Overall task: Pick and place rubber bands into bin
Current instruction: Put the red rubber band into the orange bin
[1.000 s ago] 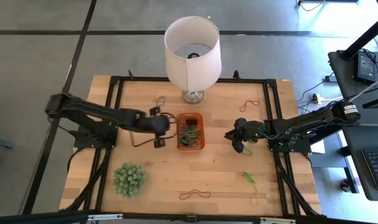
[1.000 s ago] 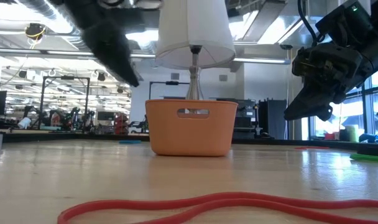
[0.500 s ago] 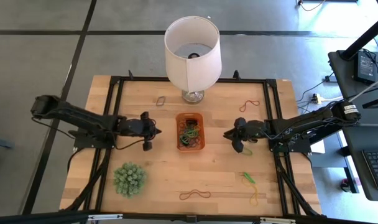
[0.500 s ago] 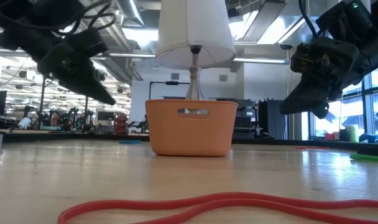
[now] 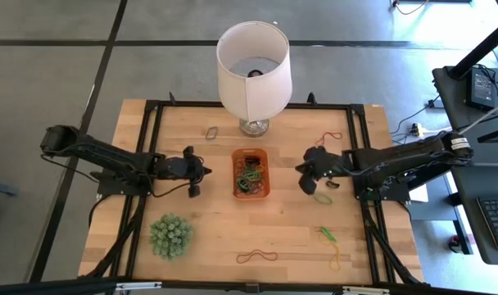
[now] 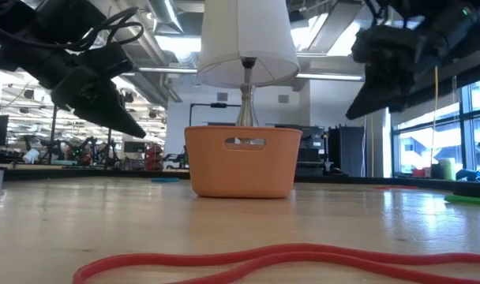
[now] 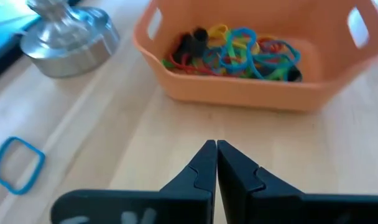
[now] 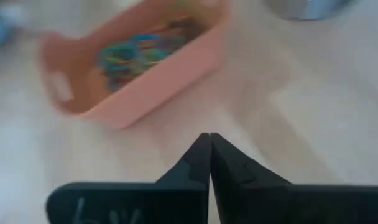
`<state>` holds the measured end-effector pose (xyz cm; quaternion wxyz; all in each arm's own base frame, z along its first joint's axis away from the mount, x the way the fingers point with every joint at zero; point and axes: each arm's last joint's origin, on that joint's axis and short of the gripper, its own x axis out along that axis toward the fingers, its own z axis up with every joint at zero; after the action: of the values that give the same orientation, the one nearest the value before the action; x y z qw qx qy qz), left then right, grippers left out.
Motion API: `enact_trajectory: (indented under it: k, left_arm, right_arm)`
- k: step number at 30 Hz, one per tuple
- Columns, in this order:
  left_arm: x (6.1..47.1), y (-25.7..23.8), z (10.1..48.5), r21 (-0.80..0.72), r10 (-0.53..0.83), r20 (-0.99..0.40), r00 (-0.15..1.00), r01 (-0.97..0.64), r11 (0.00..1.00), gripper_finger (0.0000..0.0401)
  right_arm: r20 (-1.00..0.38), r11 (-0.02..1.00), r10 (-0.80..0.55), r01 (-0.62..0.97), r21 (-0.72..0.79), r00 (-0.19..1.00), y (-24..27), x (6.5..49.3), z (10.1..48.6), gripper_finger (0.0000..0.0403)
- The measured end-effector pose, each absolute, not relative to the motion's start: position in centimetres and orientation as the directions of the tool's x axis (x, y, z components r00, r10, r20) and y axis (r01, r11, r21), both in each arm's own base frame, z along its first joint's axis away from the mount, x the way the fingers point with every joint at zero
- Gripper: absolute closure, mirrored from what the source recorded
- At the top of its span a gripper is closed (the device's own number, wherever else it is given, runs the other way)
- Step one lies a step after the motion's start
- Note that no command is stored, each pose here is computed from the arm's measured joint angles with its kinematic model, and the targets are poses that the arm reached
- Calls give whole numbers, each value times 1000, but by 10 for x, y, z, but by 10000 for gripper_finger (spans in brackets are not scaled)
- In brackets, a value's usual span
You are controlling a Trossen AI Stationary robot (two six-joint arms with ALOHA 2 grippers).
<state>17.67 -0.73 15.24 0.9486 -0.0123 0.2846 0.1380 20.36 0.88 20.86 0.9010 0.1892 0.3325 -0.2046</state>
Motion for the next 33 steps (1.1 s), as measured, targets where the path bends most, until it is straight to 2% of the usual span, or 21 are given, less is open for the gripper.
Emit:
enact_trajectory:
  k: [3,9,12,14,18,26,33]
  left_arm:
    - [179,-6,156,63,299,-498,814,-310,949,395]
    - [185,0,174,57,401,-393,828,-413,909,391]
    - [185,1,179,38,365,-383,849,-380,924,391]
    - [184,-1,180,28,285,-387,877,-298,954,393]
    - [184,-4,183,25,179,-384,906,-184,983,395]
    - [183,-4,184,58,202,-379,903,-194,979,389]
    - [183,-3,184,73,239,-377,895,-228,971,391]
  right_arm:
    - [-736,771,-340,622,139,585,-1,206,223,394]
    - [-833,583,-421,811,55,359,-39,208,234,393]
    - [-861,476,-442,879,12,251,-63,203,232,377]
    - [-868,405,-454,914,0,201,-80,200,229,364]
    - [-892,278,-438,960,-18,110,-113,189,220,333]
    - [-919,33,-392,997,-64,-46,-167,173,191,271]
    - [-964,4,-224,989,-149,-145,-185,176,144,252]
